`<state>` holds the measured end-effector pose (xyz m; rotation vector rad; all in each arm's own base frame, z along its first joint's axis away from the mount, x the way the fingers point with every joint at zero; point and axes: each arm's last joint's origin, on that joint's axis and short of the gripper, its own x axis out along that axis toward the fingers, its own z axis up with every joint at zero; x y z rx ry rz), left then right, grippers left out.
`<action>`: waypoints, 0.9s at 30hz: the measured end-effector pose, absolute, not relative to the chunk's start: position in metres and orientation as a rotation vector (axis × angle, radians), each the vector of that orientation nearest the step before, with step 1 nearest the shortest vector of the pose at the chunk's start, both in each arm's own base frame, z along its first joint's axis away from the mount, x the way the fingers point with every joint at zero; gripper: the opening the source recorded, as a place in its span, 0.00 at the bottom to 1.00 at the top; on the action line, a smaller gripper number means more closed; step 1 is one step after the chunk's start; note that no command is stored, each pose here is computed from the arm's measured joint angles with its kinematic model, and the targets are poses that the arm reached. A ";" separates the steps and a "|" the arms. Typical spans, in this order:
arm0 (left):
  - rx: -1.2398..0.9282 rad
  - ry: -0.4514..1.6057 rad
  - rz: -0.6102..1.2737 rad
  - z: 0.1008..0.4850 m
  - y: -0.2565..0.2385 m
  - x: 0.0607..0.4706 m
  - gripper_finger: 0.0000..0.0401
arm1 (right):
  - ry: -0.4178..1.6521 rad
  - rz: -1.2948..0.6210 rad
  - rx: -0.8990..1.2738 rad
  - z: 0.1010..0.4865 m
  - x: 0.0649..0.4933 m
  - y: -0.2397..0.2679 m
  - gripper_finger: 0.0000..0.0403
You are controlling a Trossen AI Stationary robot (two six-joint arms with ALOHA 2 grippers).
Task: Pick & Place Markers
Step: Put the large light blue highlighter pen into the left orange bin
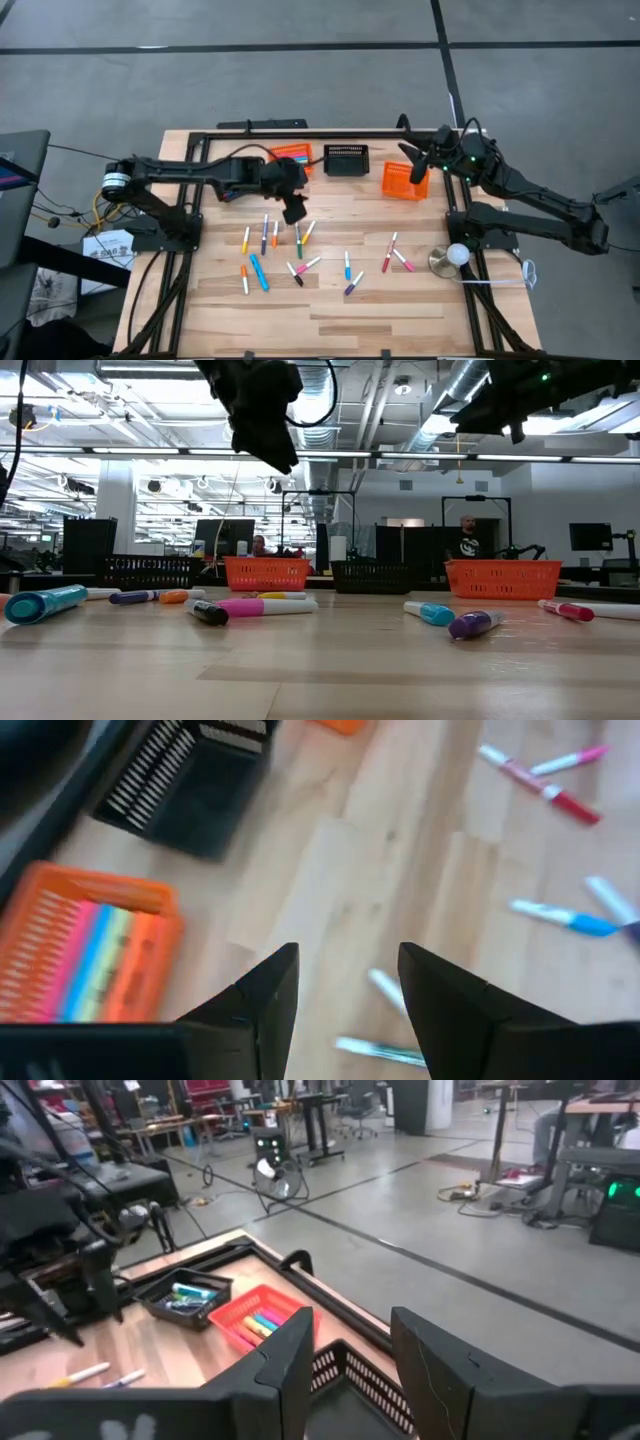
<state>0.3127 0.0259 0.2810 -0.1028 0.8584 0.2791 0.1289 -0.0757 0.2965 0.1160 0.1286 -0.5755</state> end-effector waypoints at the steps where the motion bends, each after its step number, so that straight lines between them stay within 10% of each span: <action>1: -0.133 0.854 0.282 0.281 0.021 0.313 0.43 | 0.127 -0.570 0.115 0.297 0.129 -0.075 0.31; 27: -1.077 0.852 0.606 0.267 -0.072 0.297 0.43 | 0.108 -0.486 0.104 0.299 0.137 -0.065 0.31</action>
